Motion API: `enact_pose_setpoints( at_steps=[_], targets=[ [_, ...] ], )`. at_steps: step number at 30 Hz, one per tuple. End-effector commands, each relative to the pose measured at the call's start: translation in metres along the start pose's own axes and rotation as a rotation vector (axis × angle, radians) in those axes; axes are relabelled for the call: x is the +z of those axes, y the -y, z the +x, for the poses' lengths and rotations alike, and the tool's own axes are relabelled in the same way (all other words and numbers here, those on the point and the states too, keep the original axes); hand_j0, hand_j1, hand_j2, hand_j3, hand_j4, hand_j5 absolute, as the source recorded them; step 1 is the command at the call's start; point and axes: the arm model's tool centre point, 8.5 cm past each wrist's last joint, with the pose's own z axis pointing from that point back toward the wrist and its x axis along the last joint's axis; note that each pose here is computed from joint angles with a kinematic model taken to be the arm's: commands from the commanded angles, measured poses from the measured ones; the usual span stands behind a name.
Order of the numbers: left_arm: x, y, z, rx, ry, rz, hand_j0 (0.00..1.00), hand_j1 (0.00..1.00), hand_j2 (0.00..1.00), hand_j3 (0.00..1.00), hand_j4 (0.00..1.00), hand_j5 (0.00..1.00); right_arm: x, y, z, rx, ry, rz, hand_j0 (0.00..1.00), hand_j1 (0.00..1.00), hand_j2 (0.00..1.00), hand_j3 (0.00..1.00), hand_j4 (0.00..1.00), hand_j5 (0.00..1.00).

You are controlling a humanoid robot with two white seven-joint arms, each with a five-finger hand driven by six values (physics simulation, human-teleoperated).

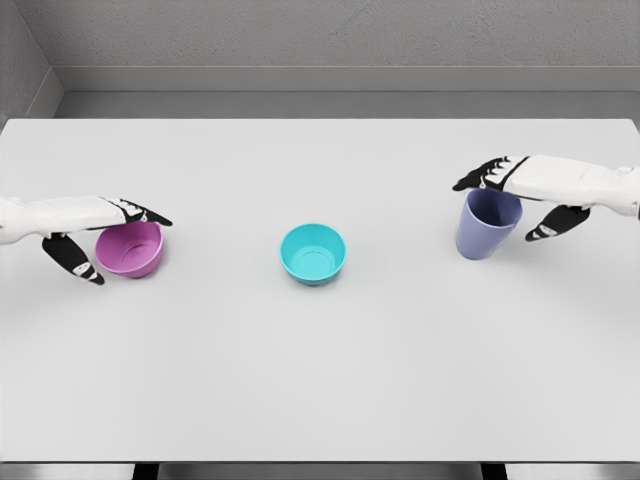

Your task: Stacking bowl and cup with both arms

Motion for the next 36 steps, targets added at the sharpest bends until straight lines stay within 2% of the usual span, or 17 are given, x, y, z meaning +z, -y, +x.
enact_pose_setpoints(
  at_steps=[1,10,18,36],
  targets=[
    [-0.001,-0.002,0.0,0.001,0.001,0.004,1.0,1.0,1.0,1.0,1.0,1.0,0.001,0.0,-0.001,-0.005,-0.002,0.001,1.0,1.0,1.0,1.0,1.0,1.0],
    [-0.003,-0.003,0.0,-0.001,0.002,0.005,1.0,1.0,1.0,1.0,1.0,1.0,-0.011,0.002,0.005,-0.001,0.026,0.01,1.0,1.0,1.0,1.0,1.0,1.0],
    [-0.003,-0.004,0.0,-0.001,0.002,0.005,1.0,1.0,1.0,1.0,1.0,1.0,-0.01,0.0,0.0,0.002,0.008,0.019,1.0,1.0,1.0,1.0,1.0,1.0],
    [-0.005,-0.007,-0.004,-0.009,-0.012,0.006,1.0,1.0,1.0,1.0,1.0,1.0,-0.017,-0.002,0.002,0.003,0.017,0.022,1.0,1.0,1.0,1.0,1.0,1.0]
  ],
)
